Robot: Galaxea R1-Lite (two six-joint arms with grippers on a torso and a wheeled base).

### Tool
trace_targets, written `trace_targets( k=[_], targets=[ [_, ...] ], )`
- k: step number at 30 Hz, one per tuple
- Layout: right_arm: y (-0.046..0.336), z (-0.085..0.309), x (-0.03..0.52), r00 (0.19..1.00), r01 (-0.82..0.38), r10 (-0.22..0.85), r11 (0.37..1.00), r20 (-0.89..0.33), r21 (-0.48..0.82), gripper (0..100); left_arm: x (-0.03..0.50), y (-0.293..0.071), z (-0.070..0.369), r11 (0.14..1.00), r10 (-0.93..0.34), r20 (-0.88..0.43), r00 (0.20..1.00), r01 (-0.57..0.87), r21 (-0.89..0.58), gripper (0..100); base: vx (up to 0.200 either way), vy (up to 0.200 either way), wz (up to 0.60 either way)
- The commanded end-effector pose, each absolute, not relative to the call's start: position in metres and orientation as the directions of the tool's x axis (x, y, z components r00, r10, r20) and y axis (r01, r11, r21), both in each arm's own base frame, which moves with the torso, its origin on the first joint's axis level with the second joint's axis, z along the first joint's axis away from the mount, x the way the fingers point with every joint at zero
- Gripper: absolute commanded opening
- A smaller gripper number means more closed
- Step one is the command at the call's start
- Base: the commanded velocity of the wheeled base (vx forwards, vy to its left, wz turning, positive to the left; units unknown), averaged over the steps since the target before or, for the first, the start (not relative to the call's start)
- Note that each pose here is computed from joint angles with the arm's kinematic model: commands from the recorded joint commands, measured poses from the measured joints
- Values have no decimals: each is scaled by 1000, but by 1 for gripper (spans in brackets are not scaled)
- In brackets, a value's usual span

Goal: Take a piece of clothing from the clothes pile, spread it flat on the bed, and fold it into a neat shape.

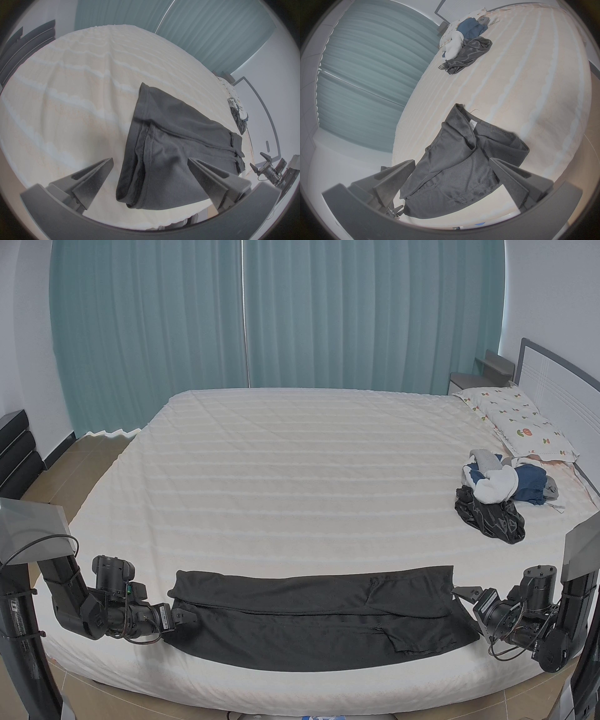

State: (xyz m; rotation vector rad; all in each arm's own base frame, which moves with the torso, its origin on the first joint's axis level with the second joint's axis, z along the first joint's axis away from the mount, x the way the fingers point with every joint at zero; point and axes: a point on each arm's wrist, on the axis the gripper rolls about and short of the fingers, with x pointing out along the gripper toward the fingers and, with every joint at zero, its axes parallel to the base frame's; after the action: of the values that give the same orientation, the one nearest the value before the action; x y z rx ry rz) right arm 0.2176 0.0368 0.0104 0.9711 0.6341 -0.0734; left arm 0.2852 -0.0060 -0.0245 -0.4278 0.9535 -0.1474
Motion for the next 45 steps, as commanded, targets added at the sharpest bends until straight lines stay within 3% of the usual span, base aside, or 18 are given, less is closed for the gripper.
trace_targets(
  k=[1,2,12,20,28,29,39,45],
  targets=[
    [33,9,214,814,349,206,574,-543,741,100,280,-7,-29,907,-309,-772,555,-71,-414,100,0,0,0],
    [33,9,214,814,349,206,574,-543,741,100,280,-7,-29,907,-309,-772,555,-71,-414,0,0,0,0],
    [32,8,215,812,355,200,576,-549,736,100,274,-2,-30,940,-248,-800,546,-63,-335,0,0,0,0],
    [32,7,215,811,356,200,577,-550,735,100,260,2,-31,983,-129,-841,526,-43,-178,0,0,0,0],
    [33,7,214,809,356,203,577,-551,735,100,260,2,-33,984,-128,-844,521,-37,-172,0,0,0,0],
    [33,7,214,809,356,203,577,-551,735,100,260,2,-33,984,-128,-844,521,-37,-172,100,0,0,0],
    [33,8,214,811,355,202,578,-550,735,100,266,12,-15,978,-128,-799,588,-58,-199,100,0,0,0],
    [34,7,214,804,351,221,572,-551,742,100,283,39,15,927,-186,-692,697,-109,-359,100,0,0,0]
  ],
)
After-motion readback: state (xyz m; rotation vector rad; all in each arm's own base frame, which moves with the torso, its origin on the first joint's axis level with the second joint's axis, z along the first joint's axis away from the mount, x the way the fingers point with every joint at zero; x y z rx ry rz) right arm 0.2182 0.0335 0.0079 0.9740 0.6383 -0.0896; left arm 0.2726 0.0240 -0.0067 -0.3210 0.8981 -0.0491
